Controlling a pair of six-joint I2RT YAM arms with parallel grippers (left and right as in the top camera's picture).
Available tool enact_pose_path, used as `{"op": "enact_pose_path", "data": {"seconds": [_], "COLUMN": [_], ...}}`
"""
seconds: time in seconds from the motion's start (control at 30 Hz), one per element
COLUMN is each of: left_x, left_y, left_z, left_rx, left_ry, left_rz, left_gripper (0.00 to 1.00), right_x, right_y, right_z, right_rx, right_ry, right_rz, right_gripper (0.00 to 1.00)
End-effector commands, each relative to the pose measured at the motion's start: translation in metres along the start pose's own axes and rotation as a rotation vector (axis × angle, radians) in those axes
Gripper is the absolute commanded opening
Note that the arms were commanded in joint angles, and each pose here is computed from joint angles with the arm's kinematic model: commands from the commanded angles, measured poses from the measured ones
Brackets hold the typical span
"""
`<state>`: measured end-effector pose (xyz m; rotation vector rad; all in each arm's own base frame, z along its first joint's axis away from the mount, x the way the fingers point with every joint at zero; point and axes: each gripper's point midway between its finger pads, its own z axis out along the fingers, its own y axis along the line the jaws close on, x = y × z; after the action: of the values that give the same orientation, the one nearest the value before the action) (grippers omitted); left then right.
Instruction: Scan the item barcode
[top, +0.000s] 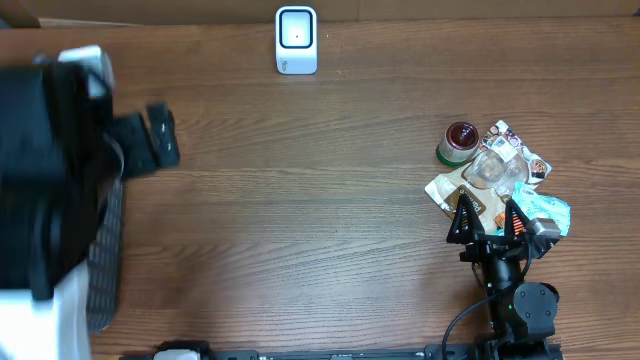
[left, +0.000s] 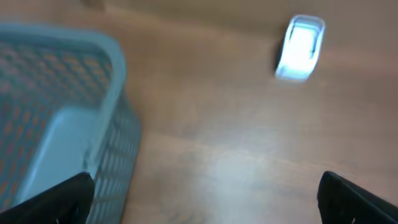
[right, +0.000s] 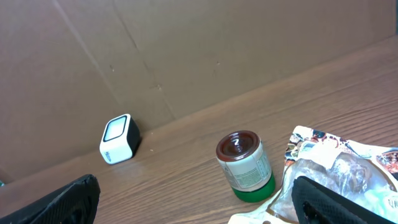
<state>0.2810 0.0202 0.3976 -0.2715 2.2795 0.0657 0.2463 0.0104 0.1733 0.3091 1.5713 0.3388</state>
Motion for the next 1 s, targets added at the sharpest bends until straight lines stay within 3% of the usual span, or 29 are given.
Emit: {"op": "enact_pose_path", "data": {"seconds": [0.0,0.23,0.43,0.7,0.97], "left_x": [0.013,0.036,0.082,0.148,0.179], "left_y": [0.004,-0.031,-0.026,-0.011,-0.006], "left_z": [-0.001,0.016,0.029,0.055,0.100], "left_rx": [0.009,0.284,0.320,0.276,0.244], "left_ry": [-0.102,-0.492,-0.677,-0.809,-0.721], "left_rz": [0.004,0.010,0.003,0.066,0.064], "left_gripper": [0.99,1.00,0.99,1.00,1.00], "right_x": [0.002,0.002,0.002,0.002,0.001], "right_y": [-0.001,-0.001,-0.001,-0.001,-0.001], "right_z": [0.000,0.000,0.000,0.000,0.000], "right_rx": [-0.002,-0.002,-0.002,-0.002,-0.002], "right_ry": [-0.004,-0.004,-0.004,-0.004,-0.004], "right_rz": [0.000,0.000,0.000,0.000,0.000], "right_gripper": [1.00,1.00,1.00,1.00,1.00]}}
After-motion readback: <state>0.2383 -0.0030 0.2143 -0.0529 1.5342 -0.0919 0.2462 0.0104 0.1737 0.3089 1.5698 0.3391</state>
